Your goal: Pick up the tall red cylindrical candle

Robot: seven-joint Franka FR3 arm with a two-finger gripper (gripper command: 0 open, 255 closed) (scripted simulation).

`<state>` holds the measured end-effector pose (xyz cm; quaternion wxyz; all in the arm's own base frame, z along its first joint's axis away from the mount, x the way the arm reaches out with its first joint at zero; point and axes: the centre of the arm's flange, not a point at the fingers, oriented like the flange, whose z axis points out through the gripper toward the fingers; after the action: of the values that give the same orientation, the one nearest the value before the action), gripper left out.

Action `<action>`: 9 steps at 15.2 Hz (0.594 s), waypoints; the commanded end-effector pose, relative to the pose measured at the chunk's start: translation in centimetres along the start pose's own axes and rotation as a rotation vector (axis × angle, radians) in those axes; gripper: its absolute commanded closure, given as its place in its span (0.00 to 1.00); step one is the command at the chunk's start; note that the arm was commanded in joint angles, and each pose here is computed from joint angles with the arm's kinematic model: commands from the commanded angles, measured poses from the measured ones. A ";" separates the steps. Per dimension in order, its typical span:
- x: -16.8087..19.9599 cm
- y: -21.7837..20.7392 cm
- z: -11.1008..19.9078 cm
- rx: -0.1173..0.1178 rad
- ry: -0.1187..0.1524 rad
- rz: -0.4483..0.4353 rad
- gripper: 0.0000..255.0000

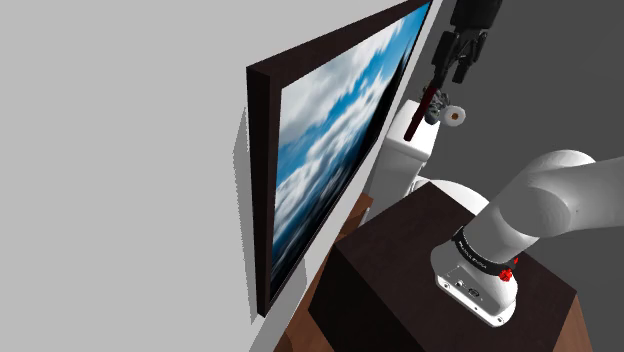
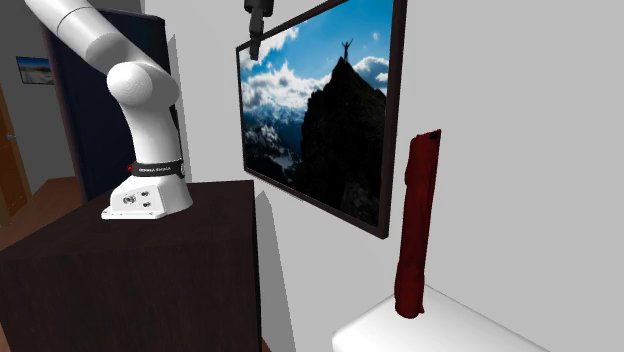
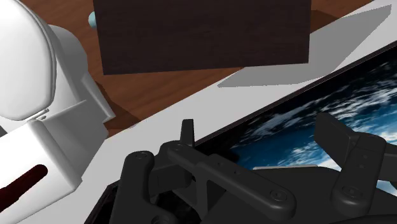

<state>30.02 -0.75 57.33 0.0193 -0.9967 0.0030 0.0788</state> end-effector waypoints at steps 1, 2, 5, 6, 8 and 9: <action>0.0 0.0 0.0 0.000 0.000 0.000 0.00; 0.6 1.0 0.4 -0.002 0.008 0.007 0.00; 2.2 4.1 1.6 -0.007 0.032 0.026 0.00; 2.7 5.2 2.0 -0.009 0.040 0.033 0.00; 3.8 7.3 2.7 -0.013 0.056 0.046 0.00; 4.3 8.4 3.0 -0.014 0.064 0.052 0.00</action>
<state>33.20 -7.54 53.55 0.0119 -0.9982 0.0261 0.0525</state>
